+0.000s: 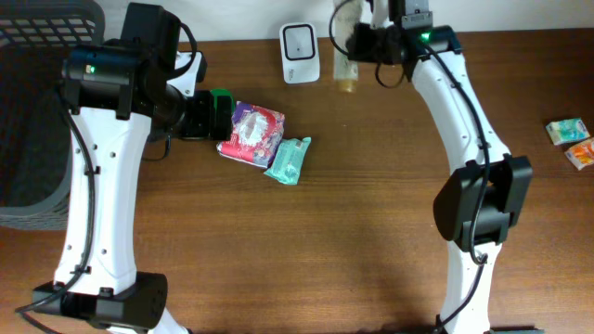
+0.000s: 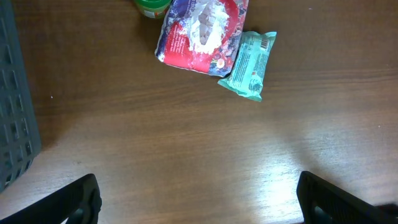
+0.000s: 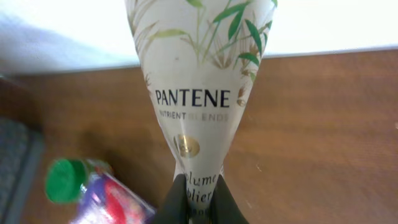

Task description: Scan the item barcode

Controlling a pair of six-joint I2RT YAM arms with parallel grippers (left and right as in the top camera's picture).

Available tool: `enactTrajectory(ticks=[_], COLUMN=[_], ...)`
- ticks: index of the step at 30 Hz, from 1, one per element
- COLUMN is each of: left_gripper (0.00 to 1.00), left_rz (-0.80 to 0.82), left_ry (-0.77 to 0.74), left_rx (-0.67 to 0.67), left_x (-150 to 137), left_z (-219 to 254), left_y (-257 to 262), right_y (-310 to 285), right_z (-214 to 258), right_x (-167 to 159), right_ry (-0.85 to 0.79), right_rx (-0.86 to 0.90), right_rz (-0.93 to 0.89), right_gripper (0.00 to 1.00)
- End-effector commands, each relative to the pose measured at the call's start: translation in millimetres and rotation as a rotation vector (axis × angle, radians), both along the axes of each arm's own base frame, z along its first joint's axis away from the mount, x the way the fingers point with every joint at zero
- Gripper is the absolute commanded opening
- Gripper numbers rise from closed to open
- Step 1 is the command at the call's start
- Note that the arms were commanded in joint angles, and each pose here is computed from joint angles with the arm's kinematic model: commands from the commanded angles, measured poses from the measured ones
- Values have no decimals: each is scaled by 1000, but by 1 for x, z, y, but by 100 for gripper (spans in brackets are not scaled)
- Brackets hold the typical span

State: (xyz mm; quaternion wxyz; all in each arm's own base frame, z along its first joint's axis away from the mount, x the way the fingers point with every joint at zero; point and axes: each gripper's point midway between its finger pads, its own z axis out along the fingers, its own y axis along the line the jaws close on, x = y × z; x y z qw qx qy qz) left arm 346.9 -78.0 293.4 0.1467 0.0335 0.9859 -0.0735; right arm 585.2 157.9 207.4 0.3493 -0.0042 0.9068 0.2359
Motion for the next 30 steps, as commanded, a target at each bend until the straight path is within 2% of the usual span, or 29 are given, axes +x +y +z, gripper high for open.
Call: enactTrajectory(ticks=[1, 4, 7, 19, 23, 25, 28, 30], left_gripper=[99, 99, 99, 99, 99, 99, 99, 99], left_rz=[-18, -18, -18, -18, -18, -18, -18, -18], left_ry=[-19, -19, -19, -19, -19, -19, -19, -19], left_rx=[1, 1, 1, 1, 1, 1, 1, 1], left_x=[-3, -3, -3, -3, -3, -3, -3, -3], left_z=[6, 6, 6, 6, 6, 6, 6, 6], left_y=[-1, -1, -1, -1, -1, -1, -1, -1], right_y=[48, 91, 105, 55, -14, -77, -176, -250], right_z=[12, -11, -14, 0, 38, 44, 11, -25], right_x=[22, 40, 53, 74, 66, 54, 23, -20], right_ry=[-116, -213, -296, -342, -311, -232, -32, 129], right_rx=[93, 70, 26, 5, -22, -58, -153, -361], right_rz=[40, 46, -17, -127, -221, -308, -418, -320], right_gripper=[4, 4, 4, 4, 4, 4, 4, 4])
